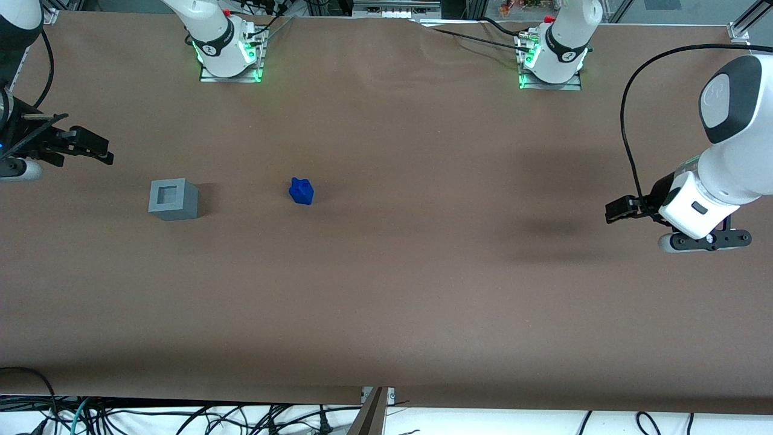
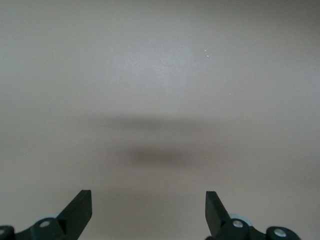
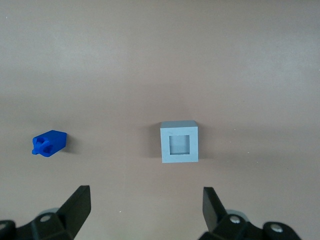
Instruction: Insert blue part into gray base with right arm
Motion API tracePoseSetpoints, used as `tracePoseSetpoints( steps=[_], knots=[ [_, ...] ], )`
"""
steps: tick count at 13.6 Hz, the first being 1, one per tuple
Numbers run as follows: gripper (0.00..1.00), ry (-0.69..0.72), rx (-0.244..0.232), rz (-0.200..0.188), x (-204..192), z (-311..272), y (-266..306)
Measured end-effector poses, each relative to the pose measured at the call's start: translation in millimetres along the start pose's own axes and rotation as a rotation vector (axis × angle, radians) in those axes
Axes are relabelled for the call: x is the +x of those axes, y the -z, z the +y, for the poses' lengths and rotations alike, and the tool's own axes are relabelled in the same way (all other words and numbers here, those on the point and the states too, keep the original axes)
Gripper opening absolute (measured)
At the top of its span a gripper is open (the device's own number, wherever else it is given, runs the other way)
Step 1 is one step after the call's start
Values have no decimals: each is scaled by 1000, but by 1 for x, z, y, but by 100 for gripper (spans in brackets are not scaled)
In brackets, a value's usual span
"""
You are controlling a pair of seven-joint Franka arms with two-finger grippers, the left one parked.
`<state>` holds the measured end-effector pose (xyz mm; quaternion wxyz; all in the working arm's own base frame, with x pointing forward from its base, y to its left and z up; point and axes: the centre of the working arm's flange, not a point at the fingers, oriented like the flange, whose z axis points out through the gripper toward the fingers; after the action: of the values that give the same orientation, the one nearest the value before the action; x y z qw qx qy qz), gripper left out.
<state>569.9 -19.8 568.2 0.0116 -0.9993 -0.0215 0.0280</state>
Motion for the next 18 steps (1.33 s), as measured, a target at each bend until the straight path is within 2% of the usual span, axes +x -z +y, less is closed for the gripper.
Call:
tracePoseSetpoints(
  steps=[11,18],
  knots=[
    [99,10,-3,14,0,-6,7],
    [99,8,-4,-2,3,-4,-2]
  ],
)
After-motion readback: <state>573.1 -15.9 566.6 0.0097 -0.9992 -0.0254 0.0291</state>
